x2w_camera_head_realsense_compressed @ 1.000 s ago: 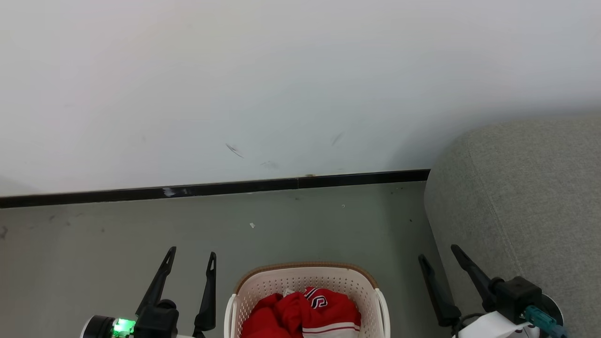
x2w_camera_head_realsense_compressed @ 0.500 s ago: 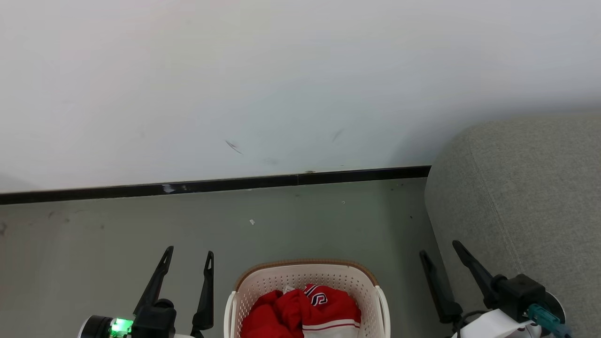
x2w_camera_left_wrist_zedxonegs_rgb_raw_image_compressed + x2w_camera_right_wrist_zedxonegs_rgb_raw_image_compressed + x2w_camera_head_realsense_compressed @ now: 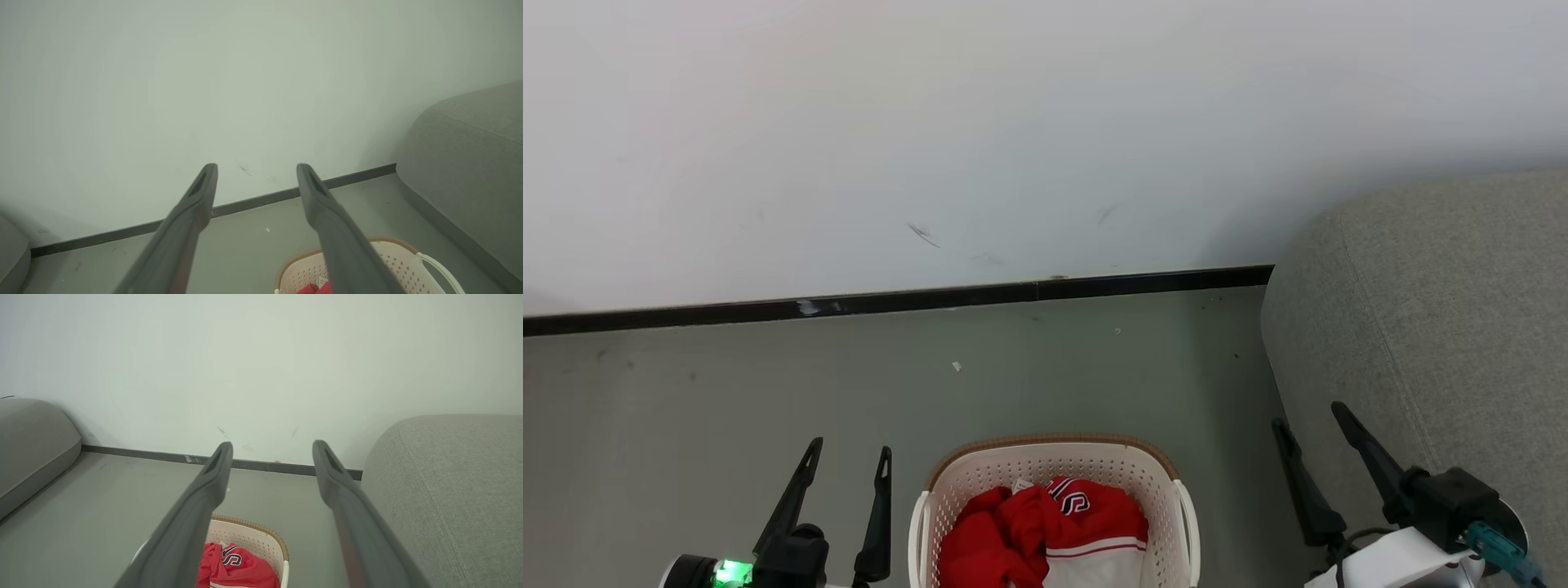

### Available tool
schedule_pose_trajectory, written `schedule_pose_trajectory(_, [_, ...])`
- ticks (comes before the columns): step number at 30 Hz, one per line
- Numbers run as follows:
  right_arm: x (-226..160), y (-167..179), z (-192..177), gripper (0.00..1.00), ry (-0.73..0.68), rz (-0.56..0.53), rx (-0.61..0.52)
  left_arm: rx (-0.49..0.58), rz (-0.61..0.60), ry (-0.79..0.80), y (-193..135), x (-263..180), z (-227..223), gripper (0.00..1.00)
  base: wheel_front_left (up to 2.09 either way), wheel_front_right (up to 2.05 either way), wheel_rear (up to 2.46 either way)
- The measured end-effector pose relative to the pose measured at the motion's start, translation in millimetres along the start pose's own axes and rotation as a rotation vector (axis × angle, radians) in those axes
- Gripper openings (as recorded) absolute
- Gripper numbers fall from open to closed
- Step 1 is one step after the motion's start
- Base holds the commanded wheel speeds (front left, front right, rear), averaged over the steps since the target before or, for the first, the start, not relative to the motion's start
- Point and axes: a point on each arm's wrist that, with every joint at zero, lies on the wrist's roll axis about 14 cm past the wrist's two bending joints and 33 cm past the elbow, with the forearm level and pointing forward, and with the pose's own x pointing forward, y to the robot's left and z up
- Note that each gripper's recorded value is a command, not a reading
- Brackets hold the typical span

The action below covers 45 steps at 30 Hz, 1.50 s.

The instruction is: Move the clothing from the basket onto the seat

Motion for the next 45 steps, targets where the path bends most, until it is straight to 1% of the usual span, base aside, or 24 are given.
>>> schedule_pose_trajectory(10, [3.9, -16.1, -1.3, 1.0, 0.001, -0.046, 0.003, 0.024, -0.079, 0.09, -17.2, 6.2, -31.1, 1.0, 0.0, 0.0, 0.0])
schedule_pose_trajectory(21, [6.8, -38.9, -13.9, 1.0, 0.036, -0.11, -0.01, 0.051, -0.226, 0.221, -52.9, 11.5, -77.8, 1.0, 0.0, 0.0, 0.0])
schedule_pose_trajectory(25, [10.1, -43.4, -17.0, 1.0, 0.043, -0.121, -0.015, 0.092, -0.288, 0.276, -62.9, 10.9, -99.4, 1.0, 0.0, 0.0, 0.0])
schedule_pose_trajectory(29, [13.0, -45.8, -24.0, 1.0, 0.062, -0.124, -0.026, 0.119, -0.311, 0.326, -62.0, 13.9, -119.1, 1.0, 0.0, 0.0, 0.0])
schedule_pose_trajectory(33, [26.0, -49.2, -22.9, 1.0, 0.046, -0.125, -0.032, 0.136, -0.35, 0.354, -68.4, 22.1, -133.7, 1.0, 0.0, 0.0, 0.0])
schedule_pose_trajectory(38, [33.8, -54.6, -31.2, 1.0, 0.06, -0.134, -0.036, 0.187, -0.448, 0.386, -82.1, 27.3, -154.7, 1.0, 0.0, 0.0, 0.0])
schedule_pose_trajectory(40, [42.2, -58.5, -34.9, 1.0, 0.059, -0.138, -0.039, 0.212, -0.509, 0.41, -88.0, 29.6, -168.8, 1.0, 0.0, 0.0, 0.0])
schedule_pose_trajectory(45, [52.4, -63.6, -39.9, 1.0, 0.059, -0.144, -0.046, 0.243, -0.568, 0.435, -95.7, 33.3, -186.2, 1.0, 0.0, 0.0, 0.0])
